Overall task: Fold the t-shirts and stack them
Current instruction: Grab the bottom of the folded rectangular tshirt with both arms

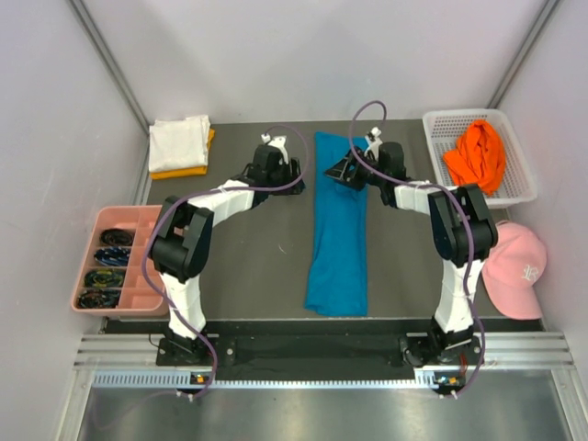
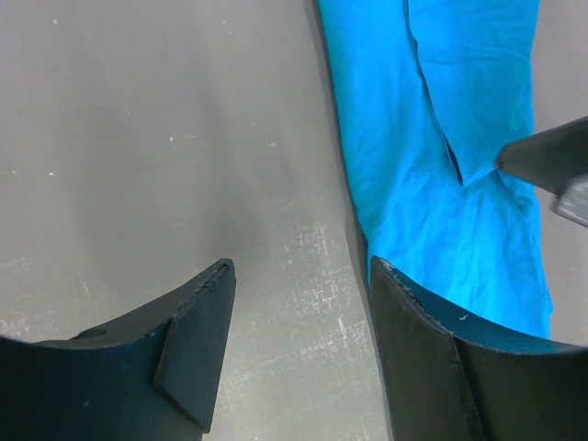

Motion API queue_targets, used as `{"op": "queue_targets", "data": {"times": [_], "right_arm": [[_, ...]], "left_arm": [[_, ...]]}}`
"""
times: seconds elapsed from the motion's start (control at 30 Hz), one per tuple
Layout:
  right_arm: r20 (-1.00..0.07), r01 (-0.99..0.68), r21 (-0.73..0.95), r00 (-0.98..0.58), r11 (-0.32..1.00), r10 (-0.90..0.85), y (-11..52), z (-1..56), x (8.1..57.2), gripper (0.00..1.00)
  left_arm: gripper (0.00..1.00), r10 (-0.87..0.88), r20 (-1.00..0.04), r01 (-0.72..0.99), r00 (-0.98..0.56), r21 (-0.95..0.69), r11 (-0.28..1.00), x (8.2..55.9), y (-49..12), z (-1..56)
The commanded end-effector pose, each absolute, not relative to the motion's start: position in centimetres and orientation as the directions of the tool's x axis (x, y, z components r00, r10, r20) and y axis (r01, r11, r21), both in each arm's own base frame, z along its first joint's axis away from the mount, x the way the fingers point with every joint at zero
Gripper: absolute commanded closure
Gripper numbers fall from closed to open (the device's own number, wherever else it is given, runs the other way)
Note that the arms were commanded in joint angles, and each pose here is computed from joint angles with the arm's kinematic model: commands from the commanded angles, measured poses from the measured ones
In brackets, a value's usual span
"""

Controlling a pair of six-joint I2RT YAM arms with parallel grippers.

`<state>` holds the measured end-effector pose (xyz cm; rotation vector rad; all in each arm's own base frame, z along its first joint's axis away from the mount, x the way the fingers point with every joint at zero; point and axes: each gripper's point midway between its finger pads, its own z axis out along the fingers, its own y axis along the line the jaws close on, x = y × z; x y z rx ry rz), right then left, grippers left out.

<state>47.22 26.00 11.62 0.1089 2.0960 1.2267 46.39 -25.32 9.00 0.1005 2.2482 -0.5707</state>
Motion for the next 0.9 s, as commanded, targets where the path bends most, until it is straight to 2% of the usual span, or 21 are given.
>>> {"op": "queue_targets", "data": {"times": [0.0,0.27,0.53,0.7,0.87], "right_arm": [[-0.509,-0.272,0.825,-0.74,0.496,0.44,25.4,11.6,48.0,0.36],[-0.434,-0.158,0.832,-0.782,0.532,0.447,24.6,6.7,47.4,0.36],[-0.406,-0.115,0.829,-0.797,0.548,0.446,24.3,5.2,46.5,0.36],[-0.428,-0.144,0.827,-0.788,0.544,0.442,24.2,7.1,46.2,0.36],[-0.506,-0.235,0.804,-0.753,0.547,0.421,24.2,12.6,46.2,0.35]], "left_arm": [[0.35,-0.153,-0.775,0.275,-0.613,-0.391,0.879,47.0,-25.1,12.7],[0.35,-0.158,-0.77,0.266,-0.618,-0.394,0.88,47.0,-24.7,12.5],[0.35,-0.166,-0.761,0.255,-0.627,-0.402,0.88,46.7,-24.4,12.1],[0.35,-0.17,-0.764,0.253,-0.622,-0.402,0.88,46.3,-24.1,12.5],[0.35,-0.178,-0.774,0.26,-0.607,-0.406,0.876,46.0,-23.9,13.5]]}}
